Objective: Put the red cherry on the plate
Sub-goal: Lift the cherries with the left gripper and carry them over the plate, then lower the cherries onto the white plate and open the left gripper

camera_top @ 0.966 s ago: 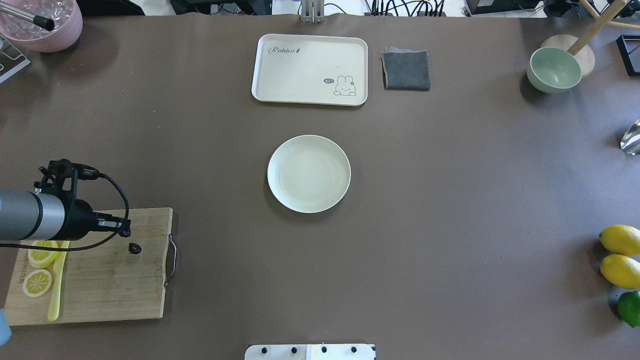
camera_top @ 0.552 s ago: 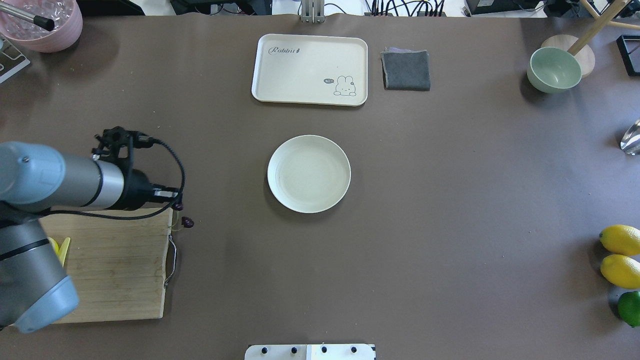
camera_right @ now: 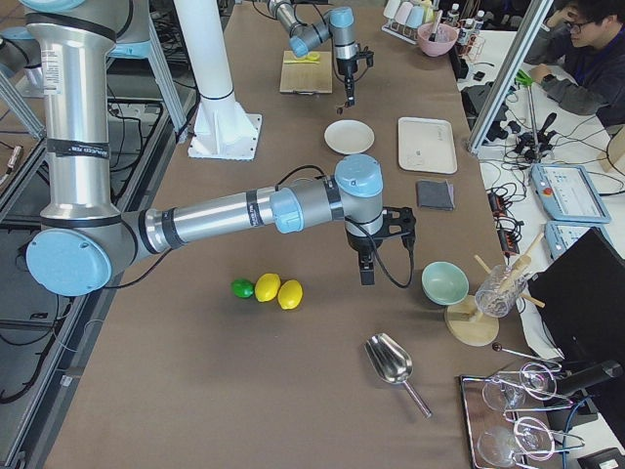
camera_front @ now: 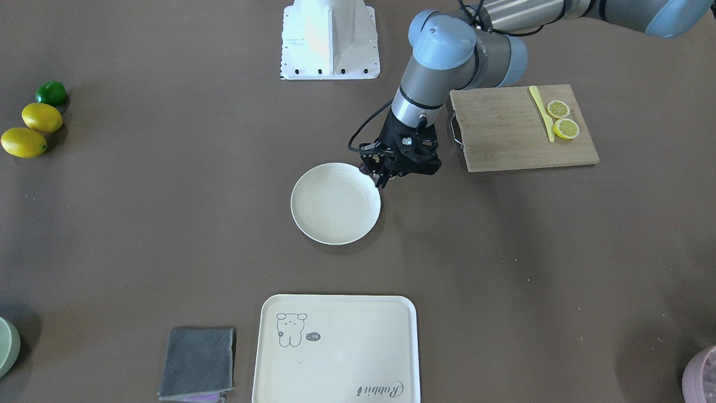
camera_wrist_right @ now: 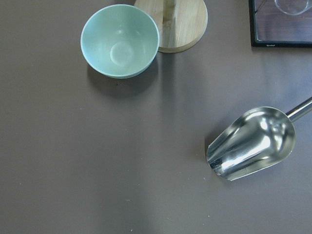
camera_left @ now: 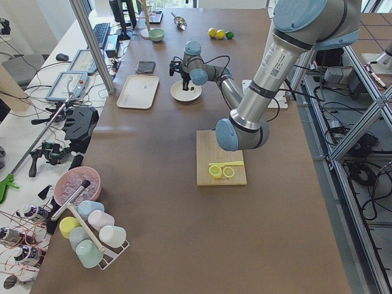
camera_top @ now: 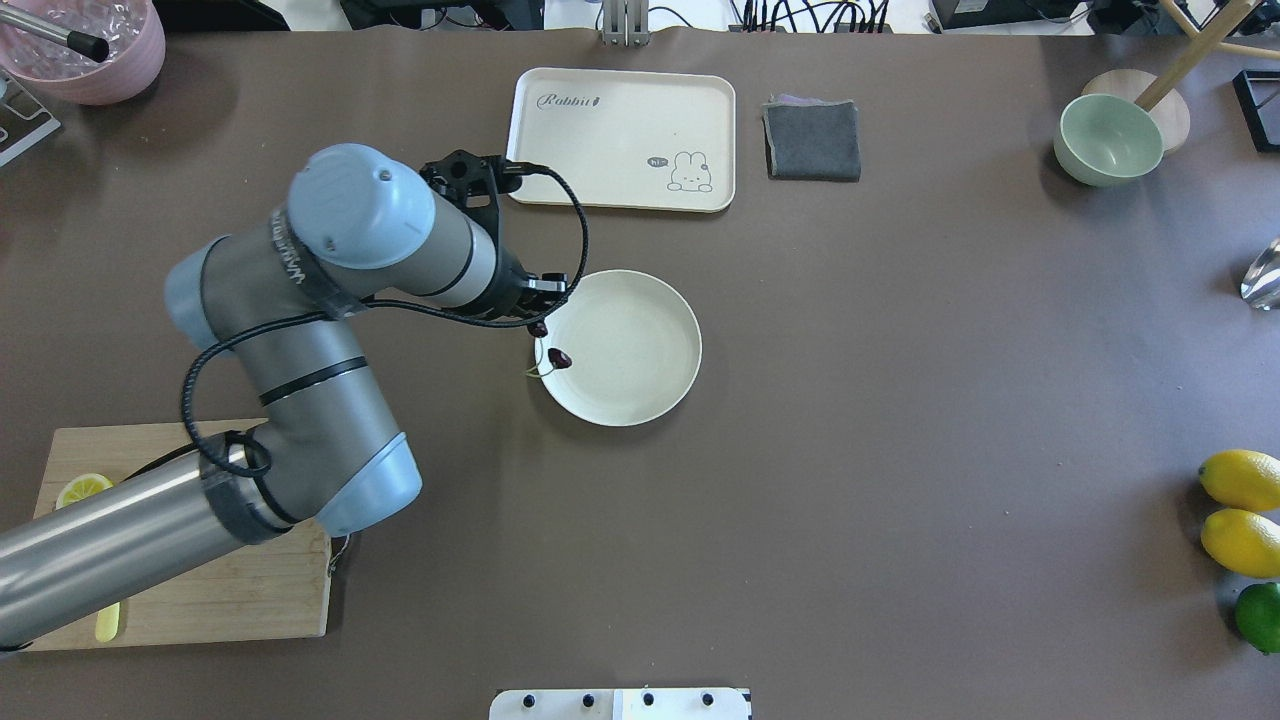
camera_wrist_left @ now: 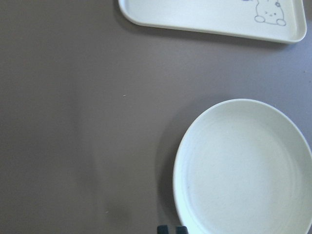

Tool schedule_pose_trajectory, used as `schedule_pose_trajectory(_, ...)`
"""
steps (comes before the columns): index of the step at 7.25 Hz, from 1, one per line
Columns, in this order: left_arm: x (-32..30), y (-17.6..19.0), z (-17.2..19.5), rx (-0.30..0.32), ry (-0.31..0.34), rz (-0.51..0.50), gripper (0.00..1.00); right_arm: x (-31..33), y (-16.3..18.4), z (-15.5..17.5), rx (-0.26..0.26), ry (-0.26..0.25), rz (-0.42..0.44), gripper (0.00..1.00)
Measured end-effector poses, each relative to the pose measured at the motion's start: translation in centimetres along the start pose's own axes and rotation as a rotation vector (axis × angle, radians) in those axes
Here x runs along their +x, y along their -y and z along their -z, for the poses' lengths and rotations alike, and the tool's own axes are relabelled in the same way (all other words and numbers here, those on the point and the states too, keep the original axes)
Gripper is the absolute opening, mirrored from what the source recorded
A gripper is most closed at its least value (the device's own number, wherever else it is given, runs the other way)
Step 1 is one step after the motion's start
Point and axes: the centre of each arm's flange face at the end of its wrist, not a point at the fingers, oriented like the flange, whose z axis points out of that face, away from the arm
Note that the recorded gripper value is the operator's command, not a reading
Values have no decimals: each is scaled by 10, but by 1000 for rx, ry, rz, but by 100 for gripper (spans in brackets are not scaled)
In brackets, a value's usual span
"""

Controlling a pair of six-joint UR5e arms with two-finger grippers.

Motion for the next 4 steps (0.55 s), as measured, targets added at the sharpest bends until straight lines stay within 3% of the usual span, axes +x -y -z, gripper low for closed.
schedule_pose_trajectory(1,8,13,-19,25,2,8,97,4,-4,-1,-4,-2,-2,100)
schedule_pose_trajectory(4,22,26,-38,69,-7,28,98,11,-11,-4,-10,-4,-11,100)
